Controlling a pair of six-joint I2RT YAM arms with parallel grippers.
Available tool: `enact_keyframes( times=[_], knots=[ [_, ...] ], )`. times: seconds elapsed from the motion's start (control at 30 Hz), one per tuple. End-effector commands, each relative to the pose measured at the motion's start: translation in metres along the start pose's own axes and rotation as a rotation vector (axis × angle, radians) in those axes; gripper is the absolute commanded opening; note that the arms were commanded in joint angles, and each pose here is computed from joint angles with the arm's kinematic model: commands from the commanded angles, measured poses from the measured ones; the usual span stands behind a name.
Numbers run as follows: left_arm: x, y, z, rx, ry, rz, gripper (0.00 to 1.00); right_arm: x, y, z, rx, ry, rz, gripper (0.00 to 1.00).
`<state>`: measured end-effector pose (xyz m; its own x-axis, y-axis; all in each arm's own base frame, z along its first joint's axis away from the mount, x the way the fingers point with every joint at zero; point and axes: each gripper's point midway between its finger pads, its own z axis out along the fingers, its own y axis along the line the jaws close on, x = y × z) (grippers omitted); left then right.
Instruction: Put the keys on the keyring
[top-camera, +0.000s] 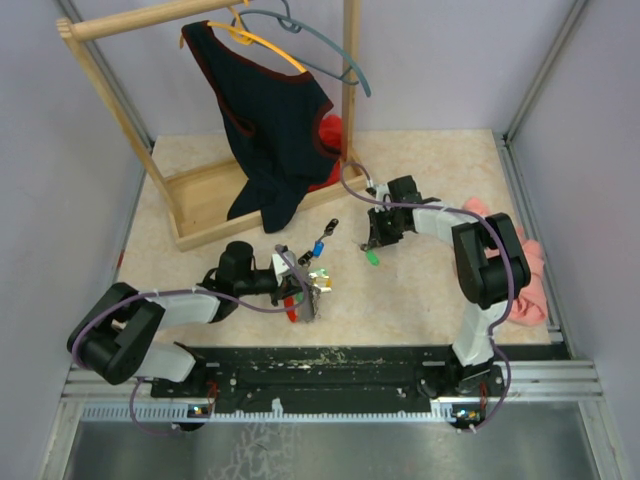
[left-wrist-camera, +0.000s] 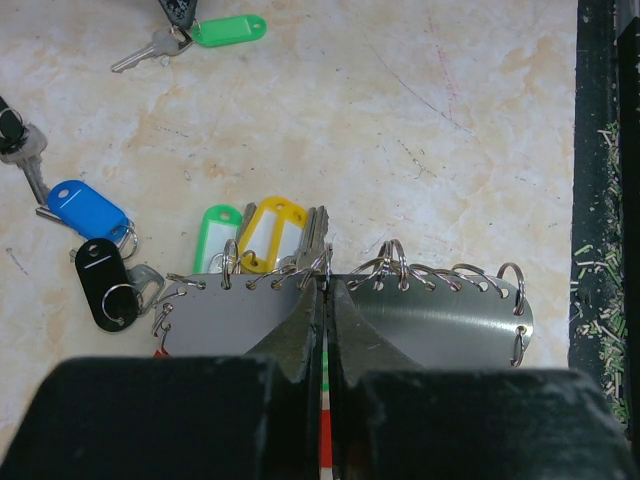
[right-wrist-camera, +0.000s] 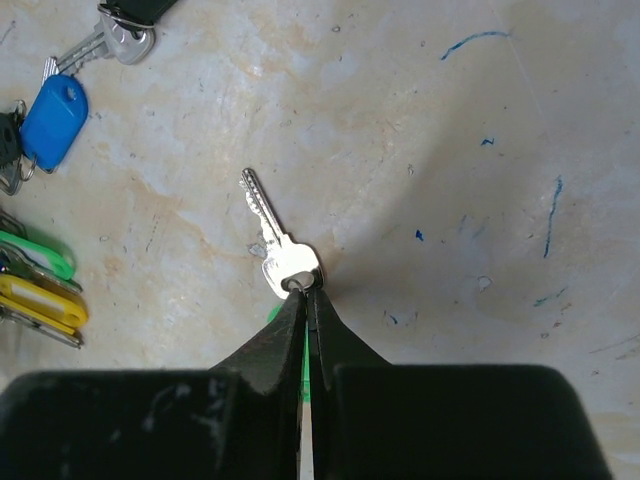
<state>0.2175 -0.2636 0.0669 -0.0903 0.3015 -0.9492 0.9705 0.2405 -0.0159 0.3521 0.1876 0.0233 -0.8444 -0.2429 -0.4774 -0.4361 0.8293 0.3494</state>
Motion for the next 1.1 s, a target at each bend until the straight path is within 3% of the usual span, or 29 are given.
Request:
enact_keyframes(
  times=[0.0,0.2,0.57,0.77,1.07],
  knots=[
    [-0.012,0.005,0.002,0.001,-0.029,0.020,0.01,-0.022,0.009,-0.016,-0.020,-0.088,-0.049,0.00],
    [-0.013,0.006,0.002,-0.008,-0.031,0.019,0.01,-0.029,0.023,-0.030,0.006,-0.200,-0.169,0.00],
    [-0.020,0.007,-0.002,-0.034,-0.067,0.034,0.01,-0.039,0.079,-0.056,-0.048,-0.565,-0.417,0.00],
    [-0.025,0.005,-0.005,-0.039,-0.094,0.051,0.01,-0.031,0.108,-0.072,-0.173,-0.719,-0.525,0.00],
    [-0.022,-0.003,-0.004,0.024,-0.097,0.117,0.01,0.011,0.153,-0.080,-0.424,-0.781,-0.781,0.00]
  ],
)
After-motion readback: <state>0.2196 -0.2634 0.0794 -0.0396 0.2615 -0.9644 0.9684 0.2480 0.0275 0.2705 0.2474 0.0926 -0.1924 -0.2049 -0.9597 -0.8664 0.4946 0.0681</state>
